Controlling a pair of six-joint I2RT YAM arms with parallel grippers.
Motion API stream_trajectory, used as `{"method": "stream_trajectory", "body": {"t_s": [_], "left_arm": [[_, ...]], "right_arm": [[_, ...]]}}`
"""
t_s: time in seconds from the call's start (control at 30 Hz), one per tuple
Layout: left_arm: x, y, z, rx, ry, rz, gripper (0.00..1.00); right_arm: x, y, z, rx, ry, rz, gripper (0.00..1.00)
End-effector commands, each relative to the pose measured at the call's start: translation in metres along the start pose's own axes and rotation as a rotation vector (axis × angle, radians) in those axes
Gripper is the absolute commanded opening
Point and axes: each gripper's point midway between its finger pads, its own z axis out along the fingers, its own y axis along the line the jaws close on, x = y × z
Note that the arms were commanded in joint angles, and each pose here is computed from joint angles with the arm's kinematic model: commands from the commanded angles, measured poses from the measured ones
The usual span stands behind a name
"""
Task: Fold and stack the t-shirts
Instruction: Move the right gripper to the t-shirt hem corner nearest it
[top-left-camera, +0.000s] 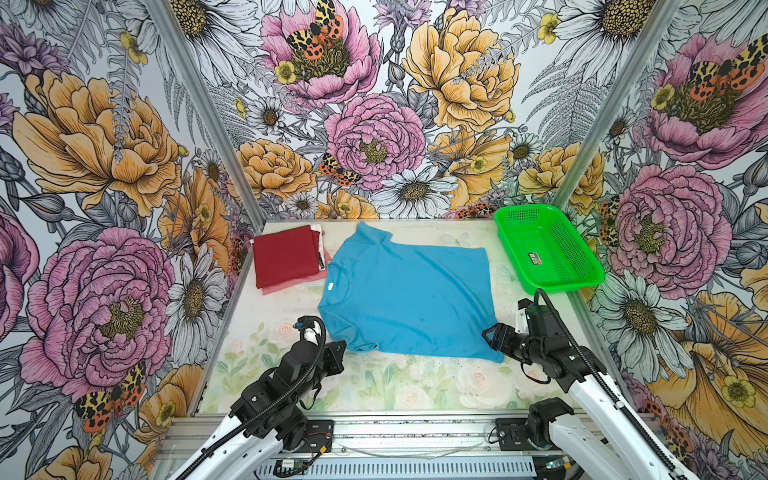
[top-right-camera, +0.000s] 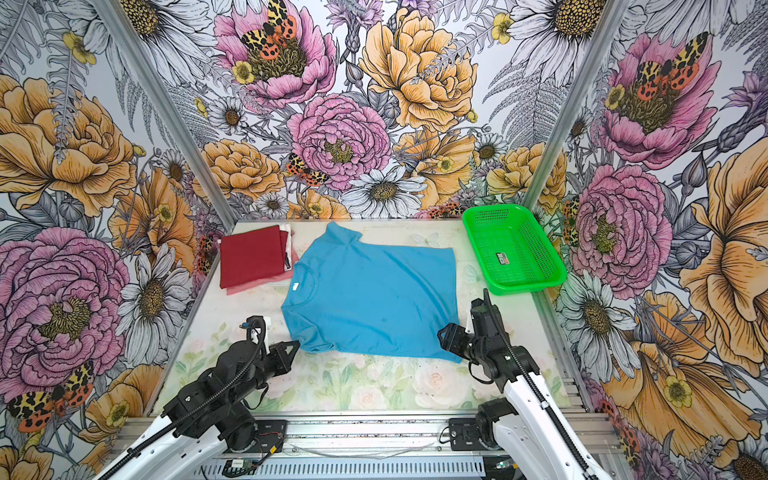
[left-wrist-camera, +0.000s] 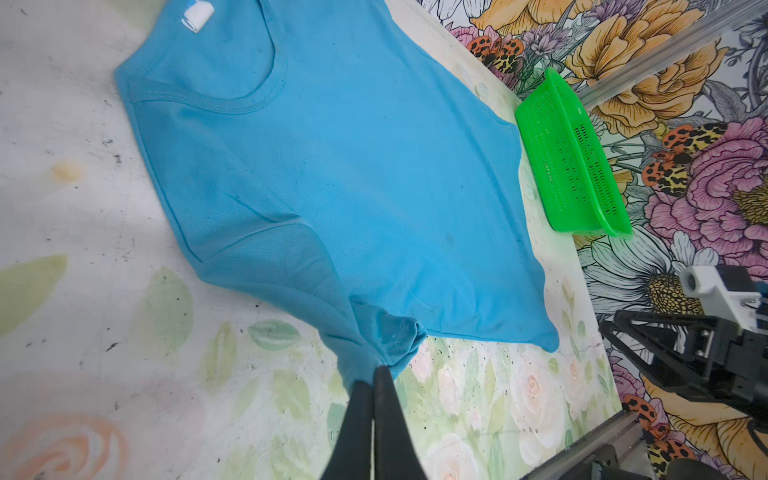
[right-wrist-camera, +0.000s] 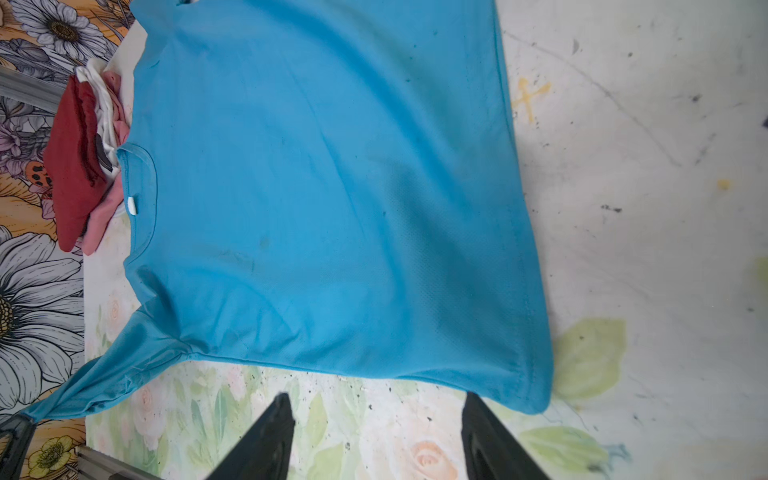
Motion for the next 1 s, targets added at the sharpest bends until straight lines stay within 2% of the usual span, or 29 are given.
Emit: {"method": "stream_trajectory", "body": {"t_s": [0.0,0.17,0.33,0.43,0.83,0.97], "left_arm": [[-0.014,0.001,-0.008,-0.019,-0.053,0.022,0.00],[-0.021,0.010,-0.014,-0.047,-0.108,0.004,0.00],[-0.023,0.009,-0.016,-0.043,-0.117,0.003,0.00],[-0.024,0.009,-0.016,-0.042,-0.118,0.003,0.00],[-0.032,0.023,-0.023,-0.112,-0.174,-0.015,0.00],[-0.034,0.026,-0.025,-0.125,-0.186,-0.017,0.00]], "right_arm": [[0.018,-0.009,0.009,0.053,0.067,0.006,0.63],[0.039,-0.038,0.020,0.184,0.072,0.036,0.58],[0.034,-0.044,0.020,0.252,0.020,0.032,0.54],[0.032,-0.047,0.022,0.289,0.031,0.034,0.53],[0.033,-0.045,0.031,0.347,0.101,0.007,0.45],[0.032,-0.047,0.035,0.372,0.122,-0.011,0.36]]}}
